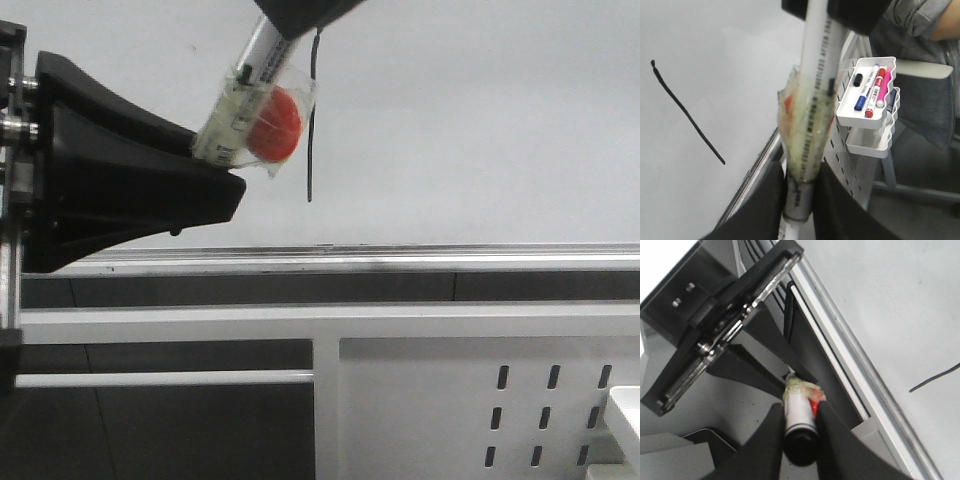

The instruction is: Write number 1 on whiteboard

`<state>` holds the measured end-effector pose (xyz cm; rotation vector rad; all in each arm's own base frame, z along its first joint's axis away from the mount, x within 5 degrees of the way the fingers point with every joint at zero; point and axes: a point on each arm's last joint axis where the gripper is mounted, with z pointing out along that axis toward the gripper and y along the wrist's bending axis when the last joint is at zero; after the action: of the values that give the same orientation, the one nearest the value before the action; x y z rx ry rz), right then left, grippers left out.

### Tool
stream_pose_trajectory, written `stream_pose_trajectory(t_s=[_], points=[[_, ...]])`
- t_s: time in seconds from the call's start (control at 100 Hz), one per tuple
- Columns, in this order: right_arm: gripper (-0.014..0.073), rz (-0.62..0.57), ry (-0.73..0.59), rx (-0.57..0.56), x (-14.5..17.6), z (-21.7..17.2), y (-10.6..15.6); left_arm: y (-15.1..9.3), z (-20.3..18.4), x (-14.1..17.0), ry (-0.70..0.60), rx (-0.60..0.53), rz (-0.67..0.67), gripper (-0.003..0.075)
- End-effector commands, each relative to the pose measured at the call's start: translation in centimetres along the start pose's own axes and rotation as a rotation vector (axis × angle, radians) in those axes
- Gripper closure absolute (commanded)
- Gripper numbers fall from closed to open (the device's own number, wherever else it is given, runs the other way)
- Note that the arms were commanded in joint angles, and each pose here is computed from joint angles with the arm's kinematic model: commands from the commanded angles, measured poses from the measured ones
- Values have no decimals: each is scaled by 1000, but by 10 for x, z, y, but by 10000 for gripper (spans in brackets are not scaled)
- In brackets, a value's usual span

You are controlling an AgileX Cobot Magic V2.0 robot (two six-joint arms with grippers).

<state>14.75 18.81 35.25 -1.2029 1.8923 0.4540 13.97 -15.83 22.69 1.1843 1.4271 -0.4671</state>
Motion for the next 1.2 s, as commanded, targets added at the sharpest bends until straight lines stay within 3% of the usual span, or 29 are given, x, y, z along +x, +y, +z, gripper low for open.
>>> stream_pose_trajectory(t_s=[0.0, 0.07, 0.12, 0.16, 0.23, 0.3, 0.43, 0.92, 1.19], points=[[314, -14, -89, 23, -15, -15, -2, 10, -2, -6, -63, -98, -185, 740], [118, -12, -95, 23, -14, -20, -2, 10, -3, -2, -53, -119, -228, 741], [49, 17, -102, 22, -14, -25, -1, 10, -4, 1, -49, -139, -264, 741], [46, 25, -96, 22, -13, -28, -1, 11, -6, 4, -53, -162, -296, 741], [104, 44, -81, 21, -11, -33, -1, 14, -9, 5, -89, -220, -331, 741], [242, 45, -64, 16, -9, -36, -1, 19, -14, 8, -142, -308, -372, 741], [677, 38, -40, 14, -5, -37, 0, 25, -23, 15, -197, -428, -436, 741], [664, 42, -42, 17, -1, -32, 0, 32, -16, 27, -266, -587, -549, 741], [664, 42, -29, 16, 2, -30, 1, 25, 3, 39, -341, -646, -513, 741]])
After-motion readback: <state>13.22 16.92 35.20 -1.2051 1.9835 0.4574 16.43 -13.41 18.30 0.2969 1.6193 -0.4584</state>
